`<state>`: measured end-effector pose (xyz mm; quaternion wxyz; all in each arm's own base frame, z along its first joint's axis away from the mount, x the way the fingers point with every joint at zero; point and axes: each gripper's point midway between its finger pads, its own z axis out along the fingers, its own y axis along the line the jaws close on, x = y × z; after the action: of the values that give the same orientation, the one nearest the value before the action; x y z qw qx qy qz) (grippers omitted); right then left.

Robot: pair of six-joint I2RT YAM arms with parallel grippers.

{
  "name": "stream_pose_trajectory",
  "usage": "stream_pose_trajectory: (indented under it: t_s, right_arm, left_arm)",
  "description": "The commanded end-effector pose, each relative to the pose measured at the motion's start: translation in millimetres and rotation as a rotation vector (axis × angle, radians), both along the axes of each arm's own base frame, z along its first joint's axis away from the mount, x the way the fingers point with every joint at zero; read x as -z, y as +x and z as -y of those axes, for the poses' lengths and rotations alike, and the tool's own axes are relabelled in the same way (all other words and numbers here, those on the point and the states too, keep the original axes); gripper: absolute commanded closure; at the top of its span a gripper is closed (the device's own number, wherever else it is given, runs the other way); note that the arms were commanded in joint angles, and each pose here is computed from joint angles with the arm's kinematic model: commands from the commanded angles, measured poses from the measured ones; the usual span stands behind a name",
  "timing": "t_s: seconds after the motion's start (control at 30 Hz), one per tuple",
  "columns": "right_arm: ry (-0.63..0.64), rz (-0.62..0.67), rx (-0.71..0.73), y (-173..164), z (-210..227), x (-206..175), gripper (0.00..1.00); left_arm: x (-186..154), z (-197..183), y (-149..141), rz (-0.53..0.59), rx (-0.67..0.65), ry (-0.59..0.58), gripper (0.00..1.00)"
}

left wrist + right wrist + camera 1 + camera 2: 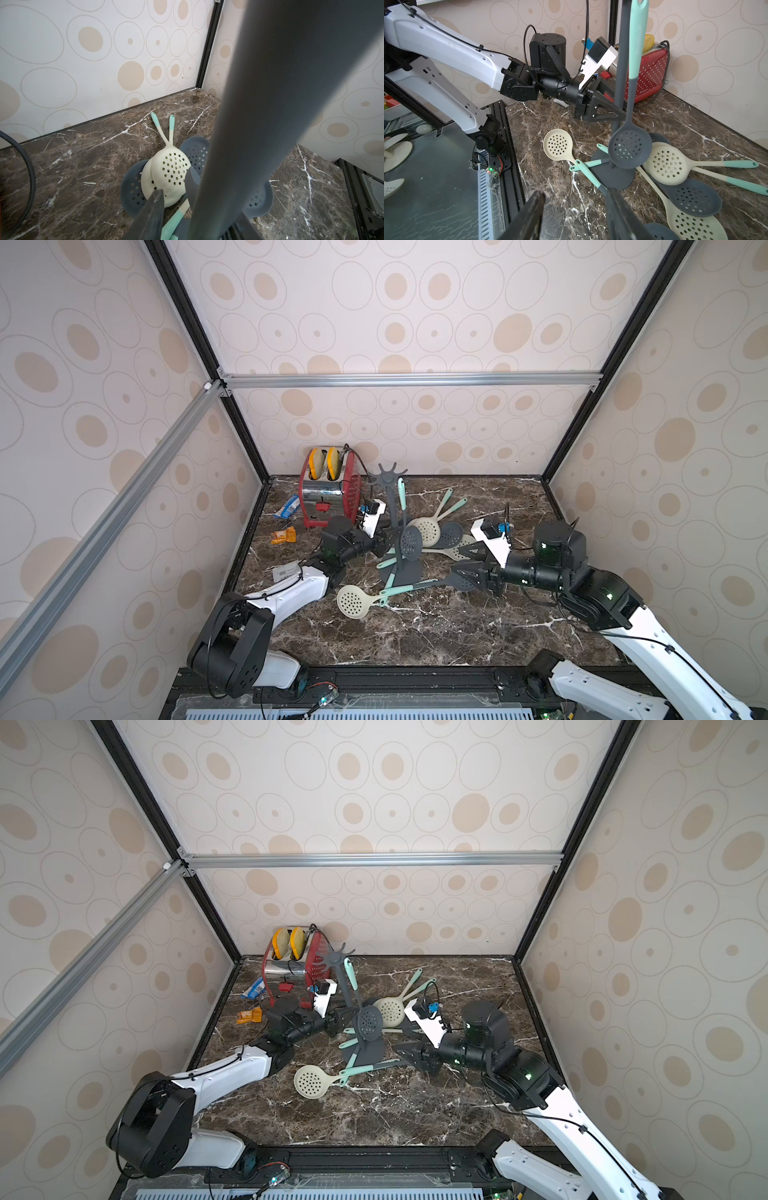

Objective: Hang the skimmer on the kitchen utensil rack
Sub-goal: Adjust the rack at the center of the board.

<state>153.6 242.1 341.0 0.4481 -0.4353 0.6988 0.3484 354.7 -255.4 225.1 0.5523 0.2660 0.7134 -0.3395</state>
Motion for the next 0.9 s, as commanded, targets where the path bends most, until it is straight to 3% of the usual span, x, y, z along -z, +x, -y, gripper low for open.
stream_pose_trajectory:
  t_s: [0.0, 0.23, 0.4, 0.5, 0.7, 0.87]
  right_arm:
    - [0.009, -0.011, -0.010, -4, 0, -4, 0.49]
    - [-0.002, -0.009, -0.002, -4, 2, -2, 0.49]
    - [-0.014, -0.015, 0.020, -4, 7, 2, 0.49]
    - [-0.039, -0.028, 0.044, -5, 14, 10, 0.51]
    - [-0.051, -0.040, 0.136, -3, 30, 22, 0.55]
    - [-0.060, -0.045, 0.207, 3, 39, 31, 0.57]
  left_arm:
    - [-8, 1, 10, 0.023, 0.005, 0.013, 0.60]
    - [-3, 3, 7, 0.007, 0.032, 0.027, 0.84]
    - [-16, -4, 3, 0.051, -0.019, 0.075, 1.00]
    - [-27, -15, 7, 0.112, -0.152, 0.115, 1.00]
    - [-60, -47, 29, 0.230, -0.550, 0.070, 1.00]
    - [-70, -47, 48, 0.237, -0.774, -0.006, 1.00]
